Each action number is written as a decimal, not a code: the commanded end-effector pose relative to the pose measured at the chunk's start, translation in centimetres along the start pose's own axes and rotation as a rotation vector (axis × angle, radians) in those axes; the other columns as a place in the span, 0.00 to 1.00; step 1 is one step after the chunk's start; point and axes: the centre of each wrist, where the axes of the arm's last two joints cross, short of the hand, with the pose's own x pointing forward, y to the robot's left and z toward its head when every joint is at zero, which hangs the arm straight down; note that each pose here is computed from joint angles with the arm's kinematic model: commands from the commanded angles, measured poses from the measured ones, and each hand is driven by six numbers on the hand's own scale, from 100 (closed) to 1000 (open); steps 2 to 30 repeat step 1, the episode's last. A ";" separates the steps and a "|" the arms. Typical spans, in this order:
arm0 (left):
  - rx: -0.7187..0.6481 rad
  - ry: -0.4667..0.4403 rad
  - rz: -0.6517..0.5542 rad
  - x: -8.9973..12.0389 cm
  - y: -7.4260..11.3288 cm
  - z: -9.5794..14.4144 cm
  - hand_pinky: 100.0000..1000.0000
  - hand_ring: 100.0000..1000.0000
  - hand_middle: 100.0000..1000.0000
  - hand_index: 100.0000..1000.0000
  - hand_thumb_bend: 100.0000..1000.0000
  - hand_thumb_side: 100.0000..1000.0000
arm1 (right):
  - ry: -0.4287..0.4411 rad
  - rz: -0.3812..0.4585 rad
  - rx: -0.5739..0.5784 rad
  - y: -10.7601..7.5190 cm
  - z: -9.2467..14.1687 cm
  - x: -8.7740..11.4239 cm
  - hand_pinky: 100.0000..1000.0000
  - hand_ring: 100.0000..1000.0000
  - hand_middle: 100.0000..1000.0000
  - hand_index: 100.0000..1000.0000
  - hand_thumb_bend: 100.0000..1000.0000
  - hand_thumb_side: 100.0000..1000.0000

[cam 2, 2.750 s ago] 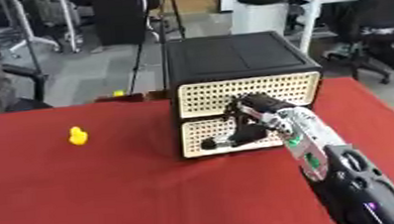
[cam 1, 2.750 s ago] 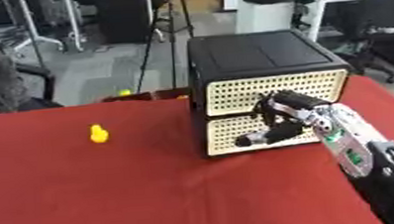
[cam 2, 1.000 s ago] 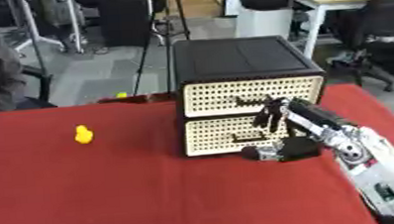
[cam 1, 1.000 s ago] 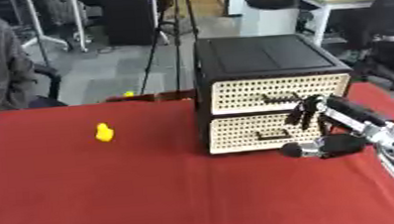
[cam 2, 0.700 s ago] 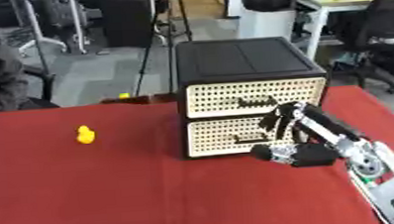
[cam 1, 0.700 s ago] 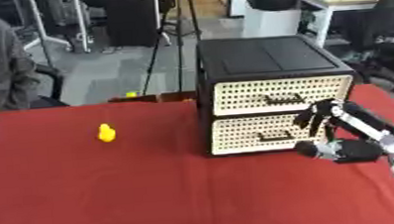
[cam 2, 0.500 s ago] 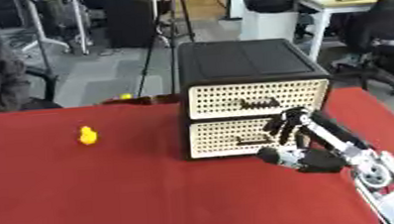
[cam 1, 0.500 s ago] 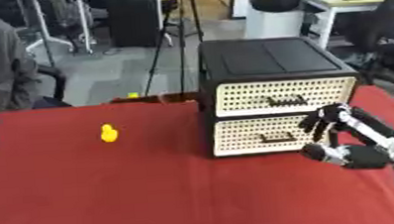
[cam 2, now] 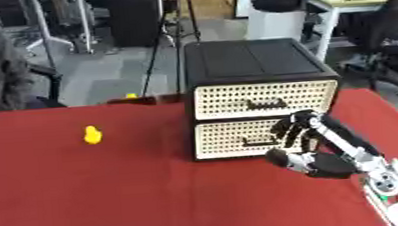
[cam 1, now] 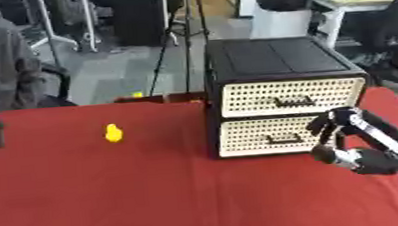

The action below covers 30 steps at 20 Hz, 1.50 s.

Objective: Pick up objects from table and place into drawer.

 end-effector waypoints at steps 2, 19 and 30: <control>-0.001 -0.005 -0.036 0.6 0.9 0.0 0.23 0.44 0.43 0.63 0.00 0.82 | -0.037 0.013 -0.031 -1.1 -0.4 0.8 0.23 0.48 0.53 0.68 0.73 0.84; -0.001 -0.005 -0.036 0.6 0.9 0.0 0.23 0.44 0.43 0.63 0.00 0.82 | -0.037 0.013 -0.031 -1.1 -0.4 0.8 0.23 0.48 0.53 0.68 0.73 0.84; -0.001 -0.005 -0.036 0.6 0.9 0.0 0.23 0.44 0.43 0.63 0.00 0.82 | -0.037 0.013 -0.031 -1.1 -0.4 0.8 0.23 0.48 0.53 0.68 0.73 0.84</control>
